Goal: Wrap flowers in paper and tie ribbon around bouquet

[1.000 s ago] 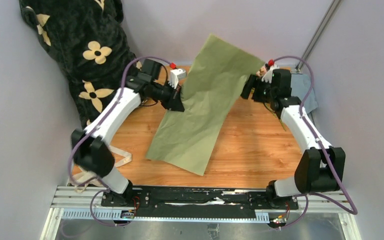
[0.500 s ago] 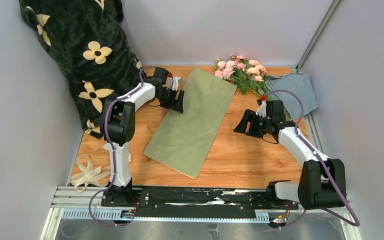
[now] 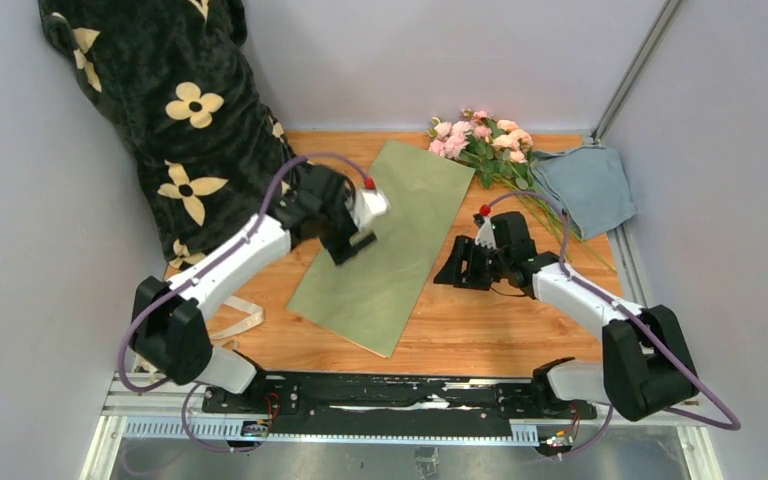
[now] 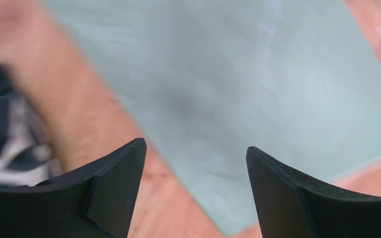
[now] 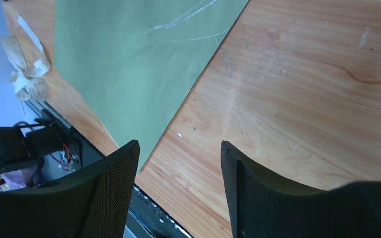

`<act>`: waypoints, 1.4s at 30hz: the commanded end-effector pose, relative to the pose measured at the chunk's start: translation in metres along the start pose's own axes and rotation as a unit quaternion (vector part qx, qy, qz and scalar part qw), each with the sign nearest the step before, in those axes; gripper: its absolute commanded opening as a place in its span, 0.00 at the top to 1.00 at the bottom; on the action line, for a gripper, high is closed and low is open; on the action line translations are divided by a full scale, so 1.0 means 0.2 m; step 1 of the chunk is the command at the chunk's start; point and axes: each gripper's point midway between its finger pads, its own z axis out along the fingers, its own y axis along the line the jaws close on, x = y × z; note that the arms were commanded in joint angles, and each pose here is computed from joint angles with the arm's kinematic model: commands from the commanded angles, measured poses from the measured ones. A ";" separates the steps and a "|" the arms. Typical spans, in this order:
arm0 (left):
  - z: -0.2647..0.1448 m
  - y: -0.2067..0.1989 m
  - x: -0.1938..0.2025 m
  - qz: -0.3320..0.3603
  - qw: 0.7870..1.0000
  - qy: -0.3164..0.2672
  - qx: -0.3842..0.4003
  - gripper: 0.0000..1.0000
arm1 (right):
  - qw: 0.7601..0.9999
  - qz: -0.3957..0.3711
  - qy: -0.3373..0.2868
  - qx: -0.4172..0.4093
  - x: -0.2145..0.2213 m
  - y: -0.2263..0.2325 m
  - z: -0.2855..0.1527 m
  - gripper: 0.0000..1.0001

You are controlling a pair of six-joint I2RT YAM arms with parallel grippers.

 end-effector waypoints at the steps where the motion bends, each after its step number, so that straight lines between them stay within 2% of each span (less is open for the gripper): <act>1: 0.01 -0.44 0.39 0.146 0.977 0.102 0.120 0.17 | 0.999 0.007 0.025 0.028 0.07 -0.07 0.05 0.31; 4: 0.03 -0.53 0.44 0.146 0.973 0.109 0.143 0.17 | 0.998 0.013 -0.015 0.067 -0.14 -0.21 0.02 0.30; 7: 0.08 -0.51 0.48 0.136 0.976 0.121 0.120 0.16 | 0.994 0.020 -0.067 0.088 -0.41 -0.31 -0.01 0.29; 11: 0.11 -0.53 0.57 0.159 0.971 0.123 0.126 0.16 | 0.991 0.032 -0.090 0.088 -0.66 -0.41 0.05 0.30; 13: 0.12 -0.54 0.60 0.178 0.969 0.114 0.130 0.12 | 0.991 0.044 -0.089 0.085 -0.77 -0.46 0.11 0.31; 16: 0.12 -0.58 0.64 0.222 0.962 0.089 0.136 0.01 | 0.993 0.058 -0.075 0.074 -0.87 -0.52 0.21 0.34; 21: 0.11 -0.60 0.57 0.272 0.956 0.025 0.109 0.00 | 0.991 0.033 -0.103 0.085 -1.12 -0.57 0.30 0.41; 25: 0.14 -0.62 0.59 0.288 0.951 0.021 0.112 0.00 | 0.984 -0.010 -0.137 0.113 -1.29 -0.60 0.28 0.46; 31: 0.18 -0.63 0.63 0.296 0.948 0.033 0.113 0.00 | 0.982 -0.012 -0.150 0.112 -1.41 -0.65 0.36 0.58; 35: 0.19 -0.62 0.63 0.295 0.948 0.036 0.110 0.00 | 0.981 0.006 -0.153 0.115 -1.44 -0.68 0.40 0.61; 38: 0.20 -0.62 0.64 0.294 0.948 0.039 0.112 0.00 | 0.979 0.019 -0.152 0.136 -1.45 -0.73 0.41 0.61; 40: 0.20 -0.63 0.64 0.293 0.948 0.040 0.116 0.00 | 0.977 0.027 -0.154 0.147 -1.44 -0.75 0.41 0.55; 42: 0.20 -0.63 0.64 0.292 0.948 0.040 0.117 0.00 | 0.976 0.028 -0.160 0.145 -1.43 -0.75 0.41 0.53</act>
